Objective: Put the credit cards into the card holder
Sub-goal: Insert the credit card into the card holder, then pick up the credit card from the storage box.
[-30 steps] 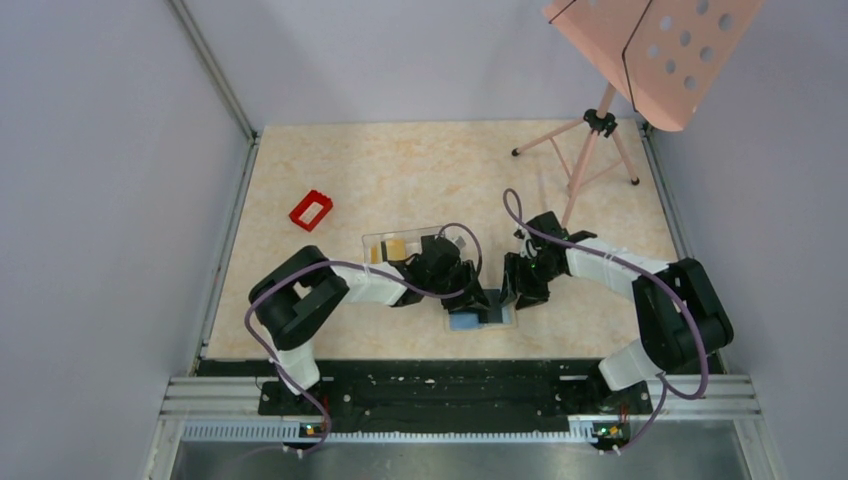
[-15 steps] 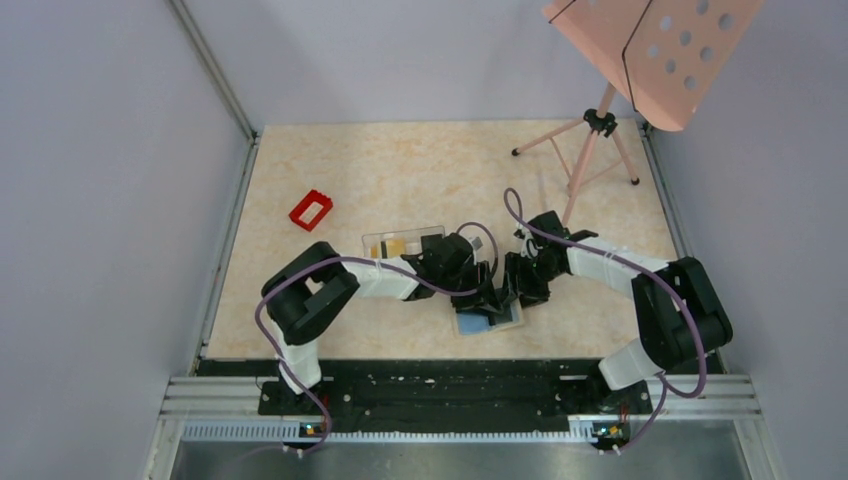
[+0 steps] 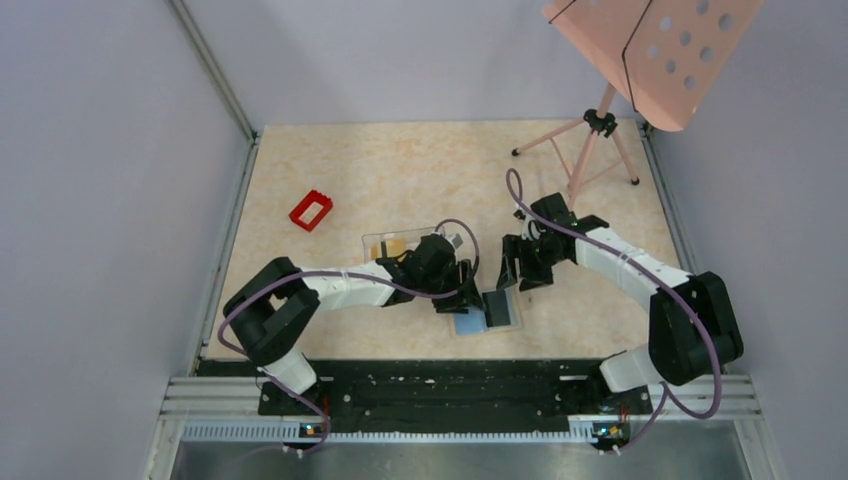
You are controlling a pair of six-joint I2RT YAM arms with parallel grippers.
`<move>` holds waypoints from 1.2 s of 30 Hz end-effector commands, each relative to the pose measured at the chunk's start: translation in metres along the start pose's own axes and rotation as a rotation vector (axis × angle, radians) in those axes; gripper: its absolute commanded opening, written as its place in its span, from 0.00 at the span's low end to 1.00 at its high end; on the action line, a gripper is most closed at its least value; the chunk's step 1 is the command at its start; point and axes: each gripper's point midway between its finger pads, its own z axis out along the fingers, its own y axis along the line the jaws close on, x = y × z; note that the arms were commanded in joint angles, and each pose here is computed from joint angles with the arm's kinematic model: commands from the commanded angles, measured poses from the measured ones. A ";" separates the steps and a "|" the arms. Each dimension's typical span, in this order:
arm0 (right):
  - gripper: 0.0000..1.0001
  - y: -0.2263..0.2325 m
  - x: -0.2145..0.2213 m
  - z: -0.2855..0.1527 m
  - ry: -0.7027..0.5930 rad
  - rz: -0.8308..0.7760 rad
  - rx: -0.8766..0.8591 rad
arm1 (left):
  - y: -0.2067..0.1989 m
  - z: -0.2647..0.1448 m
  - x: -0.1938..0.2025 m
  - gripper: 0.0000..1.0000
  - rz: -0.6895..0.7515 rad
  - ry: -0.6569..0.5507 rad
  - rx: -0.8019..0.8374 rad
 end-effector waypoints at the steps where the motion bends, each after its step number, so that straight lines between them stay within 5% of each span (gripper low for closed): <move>1: 0.57 0.029 -0.012 -0.012 -0.033 -0.066 -0.067 | 0.008 -0.015 -0.006 0.54 -0.016 -0.049 -0.004; 8: 0.17 0.066 -0.001 0.019 0.043 -0.109 -0.114 | 0.041 -0.021 0.005 0.32 -0.008 -0.023 -0.131; 12: 0.03 0.073 0.004 0.034 0.077 -0.135 -0.088 | 0.048 -0.014 0.009 0.19 -0.014 0.006 -0.148; 30: 0.04 0.016 0.020 0.056 0.141 -0.157 0.162 | 0.068 -0.006 0.019 0.03 -0.010 0.072 -0.241; 36: 0.07 0.008 0.011 0.042 0.115 -0.213 0.225 | 0.064 -0.009 0.014 0.09 0.003 0.051 -0.230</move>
